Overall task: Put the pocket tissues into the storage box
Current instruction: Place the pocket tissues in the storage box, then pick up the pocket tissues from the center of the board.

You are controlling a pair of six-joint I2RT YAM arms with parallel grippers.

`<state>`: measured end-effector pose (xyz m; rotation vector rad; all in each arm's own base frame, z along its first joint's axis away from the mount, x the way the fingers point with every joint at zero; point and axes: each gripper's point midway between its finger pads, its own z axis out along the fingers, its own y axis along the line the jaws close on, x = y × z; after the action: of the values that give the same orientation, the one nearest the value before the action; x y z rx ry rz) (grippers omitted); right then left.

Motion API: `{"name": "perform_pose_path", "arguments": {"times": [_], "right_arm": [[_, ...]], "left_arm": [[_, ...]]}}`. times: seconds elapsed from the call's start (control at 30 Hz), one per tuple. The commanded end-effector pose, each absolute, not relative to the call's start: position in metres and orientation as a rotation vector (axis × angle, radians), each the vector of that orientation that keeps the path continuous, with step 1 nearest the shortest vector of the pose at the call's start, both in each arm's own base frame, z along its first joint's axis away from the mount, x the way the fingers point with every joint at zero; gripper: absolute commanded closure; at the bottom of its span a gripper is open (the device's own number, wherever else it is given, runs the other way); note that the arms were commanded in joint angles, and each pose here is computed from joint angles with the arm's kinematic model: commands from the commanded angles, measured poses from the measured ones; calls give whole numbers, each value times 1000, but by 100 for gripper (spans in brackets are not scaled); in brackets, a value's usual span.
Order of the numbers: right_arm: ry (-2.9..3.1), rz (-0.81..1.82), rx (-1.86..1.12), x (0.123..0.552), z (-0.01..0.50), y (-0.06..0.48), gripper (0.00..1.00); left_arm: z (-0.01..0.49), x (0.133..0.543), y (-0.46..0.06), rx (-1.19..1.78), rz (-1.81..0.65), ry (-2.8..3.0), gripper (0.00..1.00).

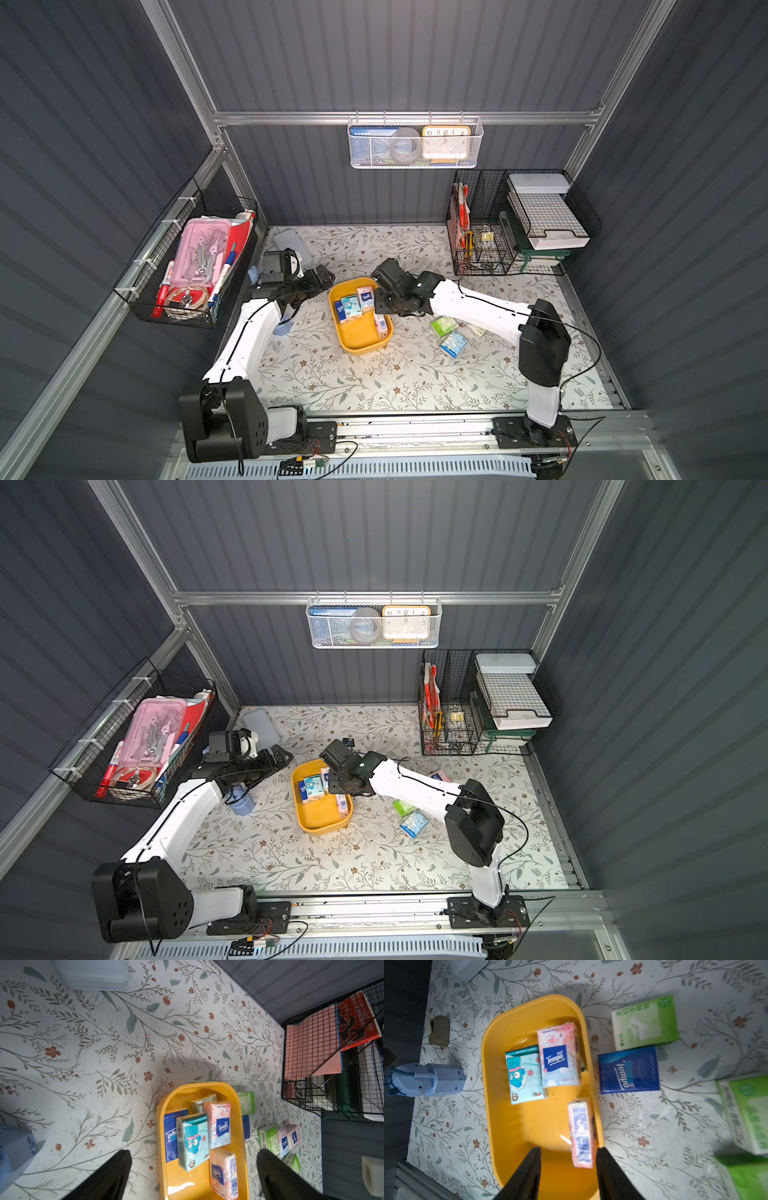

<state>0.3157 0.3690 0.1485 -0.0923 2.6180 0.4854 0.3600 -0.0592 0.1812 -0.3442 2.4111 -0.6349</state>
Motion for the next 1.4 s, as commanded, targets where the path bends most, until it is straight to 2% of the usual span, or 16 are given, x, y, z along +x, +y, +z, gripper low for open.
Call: {"name": "perform_pose_path", "arguments": {"times": [0.0, 0.23, 0.5, 0.53, 0.57, 0.6, 0.77, 1.07, 1.37], "right_arm": [[2655, 336, -56, 310, 142, 320, 52], [2793, 114, 123, 258, 121, 231, 44], [2899, 120, 482, 205, 71, 172, 34], [2898, 129, 510, 203, 66, 169, 29], [2893, 146, 544, 202, 62, 167, 12], [2890, 141, 577, 202, 57, 164, 5], [2879, 122, 656, 211, 41, 160, 5], [2847, 112, 642, 239, 41, 175, 8], [2857, 108, 683, 241, 25, 177, 10]], "left_arm": [[209, 365, -66, -304, -693, 2354, 1], [224, 373, -94, -163, -805, 2349, 1], [211, 374, -143, -10, -748, 2406, 1], [211, 374, -144, -14, -759, 2405, 1], [210, 374, -146, -13, -768, 2404, 1], [210, 374, -146, -16, -769, 2404, 1], [210, 370, -143, -10, -747, 2399, 1], [204, 362, -136, -8, -701, 2417, 1], [199, 363, -138, -9, -709, 2433, 1]]}}
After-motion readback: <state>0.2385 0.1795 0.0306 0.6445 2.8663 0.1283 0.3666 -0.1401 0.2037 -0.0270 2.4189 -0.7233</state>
